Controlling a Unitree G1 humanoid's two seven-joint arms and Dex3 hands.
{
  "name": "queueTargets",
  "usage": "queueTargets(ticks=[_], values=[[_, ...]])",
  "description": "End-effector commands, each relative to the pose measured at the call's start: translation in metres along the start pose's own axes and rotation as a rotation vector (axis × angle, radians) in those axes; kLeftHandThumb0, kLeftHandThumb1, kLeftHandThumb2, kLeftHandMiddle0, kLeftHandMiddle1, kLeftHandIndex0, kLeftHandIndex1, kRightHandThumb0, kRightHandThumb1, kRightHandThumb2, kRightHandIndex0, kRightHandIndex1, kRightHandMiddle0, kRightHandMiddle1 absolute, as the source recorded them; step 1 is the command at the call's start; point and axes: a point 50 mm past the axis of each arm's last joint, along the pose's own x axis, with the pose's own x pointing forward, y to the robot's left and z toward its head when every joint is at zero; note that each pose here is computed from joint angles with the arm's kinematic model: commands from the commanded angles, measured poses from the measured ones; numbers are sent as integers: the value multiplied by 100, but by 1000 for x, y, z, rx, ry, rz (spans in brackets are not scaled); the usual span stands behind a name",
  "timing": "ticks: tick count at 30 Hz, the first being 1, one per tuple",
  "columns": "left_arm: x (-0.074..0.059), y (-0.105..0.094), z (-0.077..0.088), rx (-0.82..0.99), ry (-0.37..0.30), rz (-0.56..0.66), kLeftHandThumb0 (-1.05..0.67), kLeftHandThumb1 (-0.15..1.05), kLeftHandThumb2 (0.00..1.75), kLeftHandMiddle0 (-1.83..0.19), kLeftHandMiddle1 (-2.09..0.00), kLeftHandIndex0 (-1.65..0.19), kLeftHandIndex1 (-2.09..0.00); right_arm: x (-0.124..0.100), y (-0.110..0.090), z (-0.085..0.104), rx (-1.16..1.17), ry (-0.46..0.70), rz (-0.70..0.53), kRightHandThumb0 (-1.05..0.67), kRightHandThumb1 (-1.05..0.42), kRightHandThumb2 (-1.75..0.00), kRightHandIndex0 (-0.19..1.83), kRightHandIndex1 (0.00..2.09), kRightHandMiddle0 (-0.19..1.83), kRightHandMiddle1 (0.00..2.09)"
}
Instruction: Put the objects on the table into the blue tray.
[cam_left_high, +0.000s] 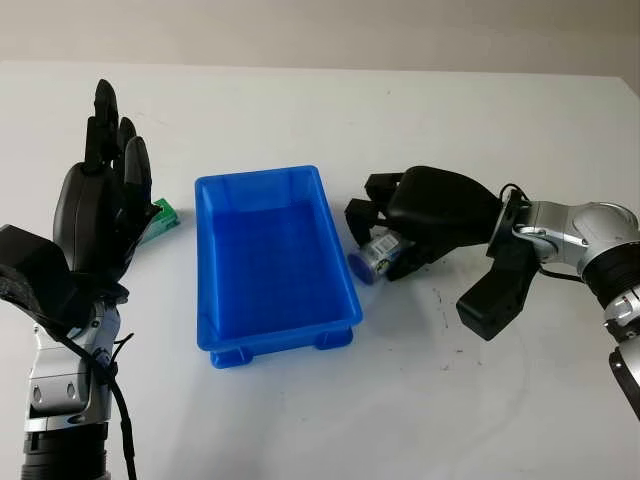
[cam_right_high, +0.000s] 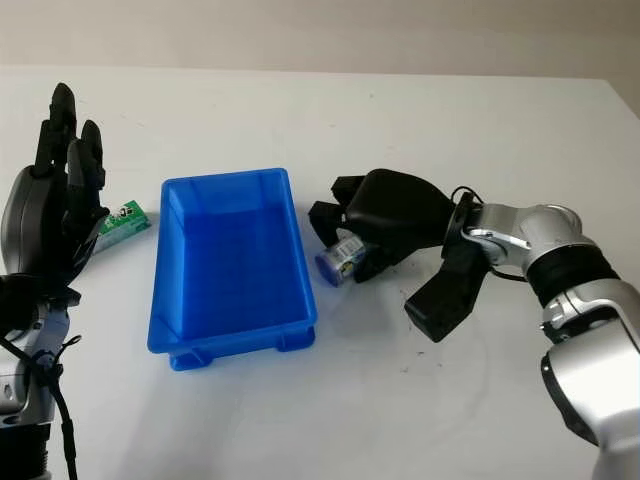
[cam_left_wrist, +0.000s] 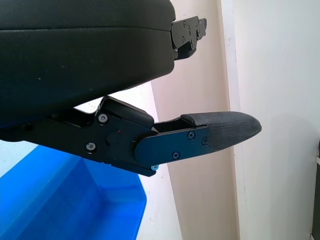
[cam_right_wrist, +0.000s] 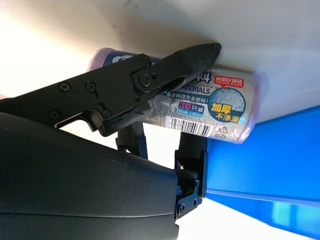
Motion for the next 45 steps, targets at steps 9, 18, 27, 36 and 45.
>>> queueTargets(ticks=[9,18,27,36,45], values=[[1,0,2,2,-13,2,-82,105,59,19,0,19,0,4,-73,-38,-50,182,-296,-45,-95,-5,90,202,70,204],[0,0,3,1,-14,2,-82,105,59,19,0,19,0,24,-91,-25,0,140,-525,-40,-92,-5,96,209,77,205],[1,2,3,10,-10,10,-82,105,59,19,0,19,0,58,-106,14,139,-70,-641,-44,-102,-7,106,209,77,209],[1,1,3,8,-14,10,-83,105,59,19,0,19,0,80,-89,50,234,-240,-567,-49,-104,-6,108,209,74,209],[0,0,2,10,-12,10,-83,105,59,19,0,19,0,80,-76,67,326,-344,-460,-52,-104,-6,103,209,73,209]])
